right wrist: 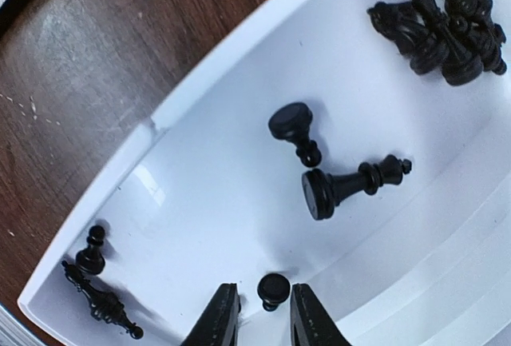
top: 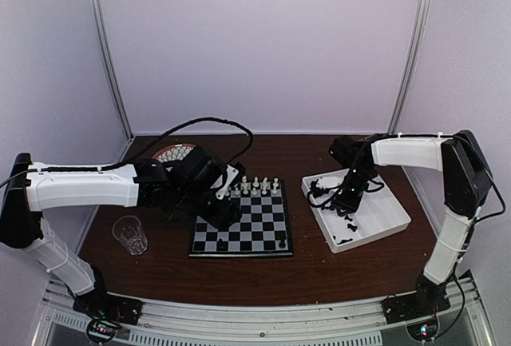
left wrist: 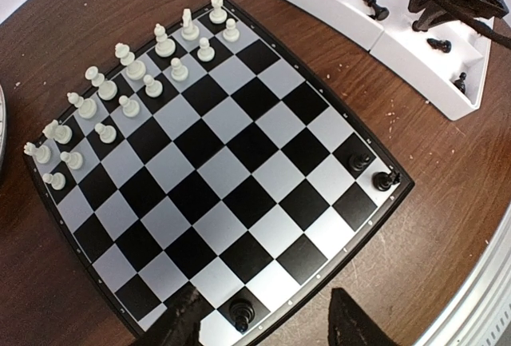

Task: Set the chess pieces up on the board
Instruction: Pick up the pawn from the storage box.

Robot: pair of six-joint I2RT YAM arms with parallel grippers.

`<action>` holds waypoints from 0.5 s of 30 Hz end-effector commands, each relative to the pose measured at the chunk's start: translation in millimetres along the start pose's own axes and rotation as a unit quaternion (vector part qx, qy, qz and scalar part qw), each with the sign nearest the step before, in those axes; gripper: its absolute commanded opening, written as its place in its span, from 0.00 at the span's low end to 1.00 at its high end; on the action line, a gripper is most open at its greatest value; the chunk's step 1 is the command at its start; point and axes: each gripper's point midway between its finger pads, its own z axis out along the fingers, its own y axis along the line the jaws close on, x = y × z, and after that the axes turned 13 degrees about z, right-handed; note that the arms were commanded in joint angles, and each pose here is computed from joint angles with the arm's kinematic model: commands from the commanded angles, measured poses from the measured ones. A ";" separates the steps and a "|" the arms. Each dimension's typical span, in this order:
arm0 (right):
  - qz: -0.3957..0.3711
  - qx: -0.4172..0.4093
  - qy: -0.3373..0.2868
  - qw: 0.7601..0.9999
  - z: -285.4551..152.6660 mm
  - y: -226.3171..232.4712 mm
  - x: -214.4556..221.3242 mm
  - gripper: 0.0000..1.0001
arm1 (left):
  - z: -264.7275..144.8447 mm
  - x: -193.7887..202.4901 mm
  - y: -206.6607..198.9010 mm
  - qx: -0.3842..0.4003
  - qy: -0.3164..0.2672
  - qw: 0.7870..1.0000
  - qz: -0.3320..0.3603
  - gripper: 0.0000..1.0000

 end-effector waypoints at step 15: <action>-0.010 0.043 0.071 0.997 16.4 -8.4 28.0 0.24 | 3.9 -6.5 -3.4 0.010 -0.012 1.000 -0.001 0.55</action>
